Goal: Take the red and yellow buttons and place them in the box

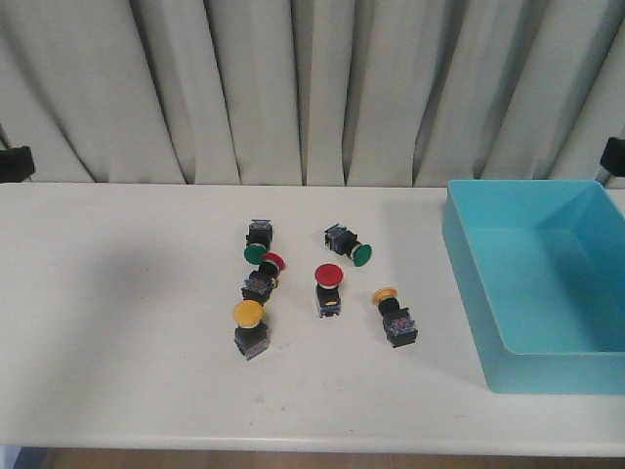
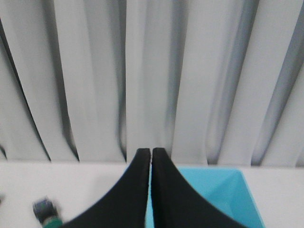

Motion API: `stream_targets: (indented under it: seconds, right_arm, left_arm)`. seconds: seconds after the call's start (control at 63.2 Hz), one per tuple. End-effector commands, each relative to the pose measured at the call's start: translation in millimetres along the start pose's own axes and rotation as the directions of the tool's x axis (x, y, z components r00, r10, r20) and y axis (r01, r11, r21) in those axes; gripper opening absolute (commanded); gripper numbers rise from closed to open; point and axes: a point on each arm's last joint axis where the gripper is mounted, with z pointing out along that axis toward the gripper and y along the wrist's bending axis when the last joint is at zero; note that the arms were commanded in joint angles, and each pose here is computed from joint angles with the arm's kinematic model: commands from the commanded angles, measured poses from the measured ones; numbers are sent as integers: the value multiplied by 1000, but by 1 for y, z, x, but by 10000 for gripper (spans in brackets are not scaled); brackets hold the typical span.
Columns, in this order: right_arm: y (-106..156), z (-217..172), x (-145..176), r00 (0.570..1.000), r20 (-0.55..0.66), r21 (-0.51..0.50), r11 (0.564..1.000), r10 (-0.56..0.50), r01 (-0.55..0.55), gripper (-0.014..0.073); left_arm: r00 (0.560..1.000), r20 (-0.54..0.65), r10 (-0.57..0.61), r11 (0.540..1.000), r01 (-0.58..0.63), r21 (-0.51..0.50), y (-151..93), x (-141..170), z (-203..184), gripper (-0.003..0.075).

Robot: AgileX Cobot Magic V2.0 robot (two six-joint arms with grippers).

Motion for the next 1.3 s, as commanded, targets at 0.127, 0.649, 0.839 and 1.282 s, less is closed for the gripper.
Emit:
stream_targets:
  seconds: [0.127,0.649,0.839,1.282]
  right_arm:
    - [6,8,-6,995,-4,-24,994,-104,104,355]
    - [31,34,26,971,-219,-129,989,-96,69,701]
    - [34,45,37,959,-281,-128,992,-39,3,688]
    - [36,55,46,948,-318,-125,992,-14,-28,671]
  left_arm:
    - [1000,-9,6,991,-5,131,-37,-37,27,310]
    - [929,-314,196,867,-14,498,-213,-20,150,694]
    - [870,-413,269,848,-10,531,-249,22,191,631]
    - [783,-530,325,862,-14,507,-258,82,229,586]
